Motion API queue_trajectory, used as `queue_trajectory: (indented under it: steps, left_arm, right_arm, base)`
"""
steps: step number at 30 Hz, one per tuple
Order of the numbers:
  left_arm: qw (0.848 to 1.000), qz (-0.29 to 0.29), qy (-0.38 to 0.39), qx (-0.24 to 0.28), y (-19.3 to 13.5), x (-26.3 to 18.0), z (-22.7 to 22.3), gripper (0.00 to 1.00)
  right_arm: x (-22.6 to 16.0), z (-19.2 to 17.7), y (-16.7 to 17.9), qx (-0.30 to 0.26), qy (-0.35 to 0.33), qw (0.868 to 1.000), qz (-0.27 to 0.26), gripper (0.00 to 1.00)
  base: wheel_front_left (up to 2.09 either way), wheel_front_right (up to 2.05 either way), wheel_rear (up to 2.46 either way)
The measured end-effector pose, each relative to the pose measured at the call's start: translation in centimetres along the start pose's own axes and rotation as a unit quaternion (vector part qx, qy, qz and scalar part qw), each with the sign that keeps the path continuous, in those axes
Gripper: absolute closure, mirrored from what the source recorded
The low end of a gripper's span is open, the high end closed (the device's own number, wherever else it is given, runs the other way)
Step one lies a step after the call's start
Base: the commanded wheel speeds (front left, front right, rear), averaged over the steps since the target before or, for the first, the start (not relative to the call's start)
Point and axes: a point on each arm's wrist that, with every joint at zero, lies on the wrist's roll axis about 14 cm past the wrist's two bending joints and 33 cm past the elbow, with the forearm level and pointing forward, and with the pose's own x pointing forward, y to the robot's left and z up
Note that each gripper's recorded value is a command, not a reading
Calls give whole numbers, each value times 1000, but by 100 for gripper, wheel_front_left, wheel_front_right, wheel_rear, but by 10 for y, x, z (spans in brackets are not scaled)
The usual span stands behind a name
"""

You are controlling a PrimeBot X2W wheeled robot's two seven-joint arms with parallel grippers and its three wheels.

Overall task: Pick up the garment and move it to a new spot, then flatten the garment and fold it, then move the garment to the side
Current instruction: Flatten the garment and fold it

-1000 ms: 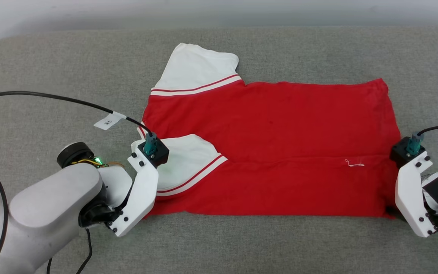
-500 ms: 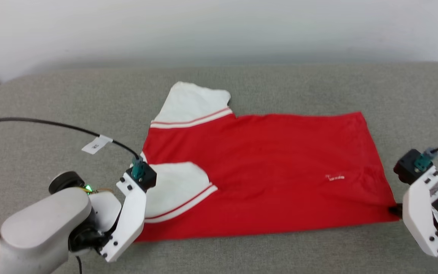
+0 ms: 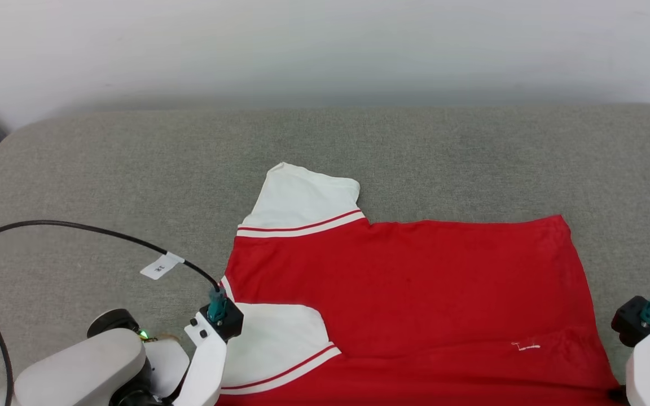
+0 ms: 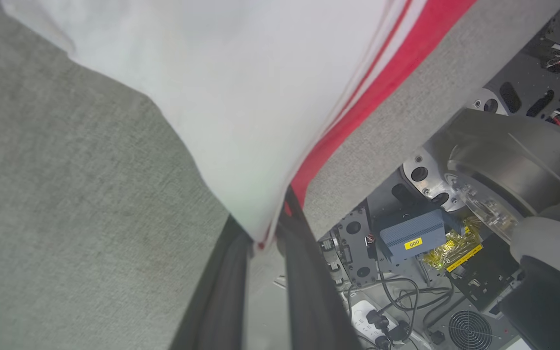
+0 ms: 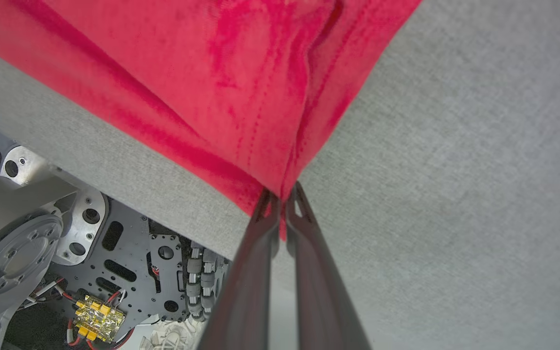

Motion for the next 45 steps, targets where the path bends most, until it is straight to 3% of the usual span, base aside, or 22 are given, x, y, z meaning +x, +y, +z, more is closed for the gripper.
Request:
queue_trajectory:
  steps: [4, 5, 6, 7, 11, 12, 16, 17, 18, 24, 27, 31, 38, 45]
  left_arm:
    - [1000, -6, 8, -10, 2, 13, -4, 100]
    - [1000, -5, 3, -12, 3, 14, -2, 40]
    - [1000, -4, -2, -14, 4, 14, -1, 0]
    - [1000, -2, -8, -17, 6, 14, 0, 0]
    - [998, 24, -50, -26, 22, -3, 12, 0]
    - [993, 56, -94, -30, 40, -29, 29, 0]
    - [983, 97, -152, -29, 61, -61, 52, 0]
    - [979, 110, -168, -24, 67, -69, 60, 0]
    - [963, 151, -223, -9, 84, -89, 88, 0]
    - [943, 186, -276, 8, 108, -103, 134, 0]
    - [937, 195, -290, 9, 122, -106, 158, 0]
    - [933, 196, -302, 10, 141, -107, 193, 0]
    - [939, 185, -289, 12, 171, -94, 245, 0]
    - [979, 117, -167, -19, 178, -35, 249, 0]
  right_arm:
    - [15, -9, 7, 18, 17, 1000, 12, 100]
    - [17, -9, 9, 24, 14, 1000, 15, 97]
    - [19, -6, 9, 28, 9, 999, 15, 51]
    - [19, -2, 8, 28, -1, 1000, 13, 0]
    - [9, 21, -3, 23, -61, 998, -11, 0]
    - [-7, 51, -15, 9, -140, 989, -39, 0]
    - [-40, 97, -36, 9, -274, 958, -85, 0]
    - [-48, 107, -39, 10, -305, 948, -94, 0]
    - [-72, 134, -49, 21, -399, 908, -123, 0]
    - [-111, 162, -52, 47, -544, 821, -167, 0]
    - [-117, 167, -44, 61, -581, 792, -178, 0]
    - [-120, 170, -36, 82, -607, 767, -192, 0]
    - [-92, 163, -28, 137, -594, 768, -197, 0]
    - [-59, 154, -29, 145, -558, 792, -202, 0]
  base:
    - [0, 0, 0]
    - [0, 0, 0]
    - [0, 0, 0]
    - [0, 0, 0]
    - [0, 0, 0]
    - [0, 0, 0]
    - [0, 0, 0]
    - [0, 0, 0]
    - [0, 0, 0]
    - [0, 0, 0]
    - [0, 0, 0]
    - [0, 0, 0]
    - [0, 0, 0]
    - [0, 0, 0]
